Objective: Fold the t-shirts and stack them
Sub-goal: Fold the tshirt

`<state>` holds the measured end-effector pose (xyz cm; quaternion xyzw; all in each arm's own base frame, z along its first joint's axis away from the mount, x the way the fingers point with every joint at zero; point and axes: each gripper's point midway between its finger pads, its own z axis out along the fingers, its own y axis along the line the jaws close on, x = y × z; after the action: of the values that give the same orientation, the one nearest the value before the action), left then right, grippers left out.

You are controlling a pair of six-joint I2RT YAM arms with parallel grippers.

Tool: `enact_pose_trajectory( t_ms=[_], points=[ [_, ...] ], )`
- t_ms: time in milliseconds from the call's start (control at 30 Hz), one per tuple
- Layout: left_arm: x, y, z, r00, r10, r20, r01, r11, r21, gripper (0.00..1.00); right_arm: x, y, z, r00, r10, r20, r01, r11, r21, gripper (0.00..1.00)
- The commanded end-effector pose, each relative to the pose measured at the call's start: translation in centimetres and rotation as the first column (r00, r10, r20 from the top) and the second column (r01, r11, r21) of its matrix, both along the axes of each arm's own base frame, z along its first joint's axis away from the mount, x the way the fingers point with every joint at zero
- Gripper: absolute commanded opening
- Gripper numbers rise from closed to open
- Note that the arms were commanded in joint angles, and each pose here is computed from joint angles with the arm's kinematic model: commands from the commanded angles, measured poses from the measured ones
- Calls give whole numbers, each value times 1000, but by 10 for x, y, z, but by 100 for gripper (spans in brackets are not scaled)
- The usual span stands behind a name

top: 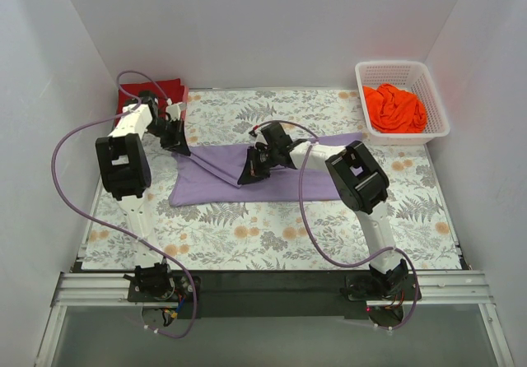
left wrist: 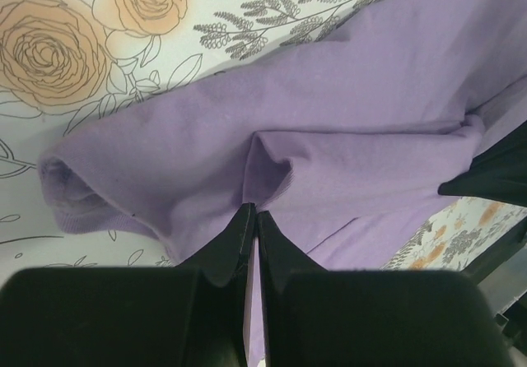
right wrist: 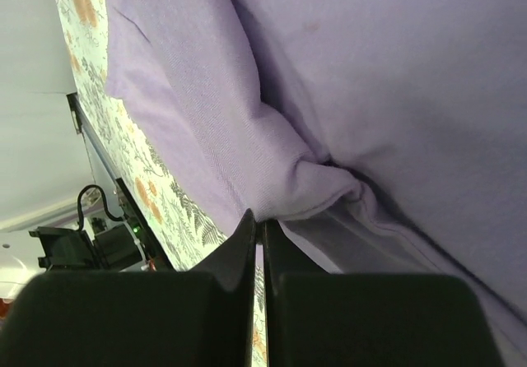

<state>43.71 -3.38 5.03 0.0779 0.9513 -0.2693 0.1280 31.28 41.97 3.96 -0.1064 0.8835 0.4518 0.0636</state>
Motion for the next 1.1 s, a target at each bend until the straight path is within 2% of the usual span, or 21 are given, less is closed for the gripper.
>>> enact_pose_trajectory(
  t_ms=[0,100,167,200,233,267,367,400,433,533,567,700,833,967,1067],
  points=[
    [14,22,47,989,-7,149,-8,995,95,0,-11,6,21,999,32,2,-32,999,33,1],
    [12,26,47,989,-3,150,-14,994,109,0,-14,11,22,999,39,-1,-39,999,38,1],
    [11,26,46,990,-3,143,-13,994,113,0,-14,14,23,999,41,-1,-41,998,42,8],
    [10,26,44,991,-6,136,-9,994,111,0,-15,14,22,999,43,-3,-43,998,40,16],
    [10,27,43,991,-4,132,-11,994,112,3,-15,14,23,999,44,-4,-44,998,41,19],
    [10,28,45,991,-5,137,-11,993,117,10,-15,13,24,999,47,6,-47,998,42,22],
    [11,33,53,988,9,157,-29,992,120,21,-10,6,33,997,48,53,-51,998,43,44],
    [11,35,57,986,17,167,-36,993,112,22,-8,3,35,997,53,60,-55,997,45,50],
    [10,34,61,984,13,176,-31,995,99,23,-8,-1,38,996,61,64,-65,997,48,52],
    [7,23,80,972,1,237,-14,999,52,23,-9,-10,58,985,133,107,-144,984,105,49],
    [4,19,86,965,1,261,-13,999,46,23,-5,-16,69,976,152,159,-172,978,118,47],
    [0,-8,91,956,-9,294,8,1000,7,22,2,-36,84,938,183,296,-212,975,68,38],
    [-8,-40,73,972,-15,235,30,998,-62,17,3,-58,82,916,210,341,-216,976,-21,29],
    [-8,-55,41,989,13,150,3,995,-103,12,27,-101,73,909,207,362,-177,977,-115,28],
    [-2,-57,21,993,20,116,-10,996,-85,11,48,-147,62,915,191,355,-122,971,-207,29]
  ],
)
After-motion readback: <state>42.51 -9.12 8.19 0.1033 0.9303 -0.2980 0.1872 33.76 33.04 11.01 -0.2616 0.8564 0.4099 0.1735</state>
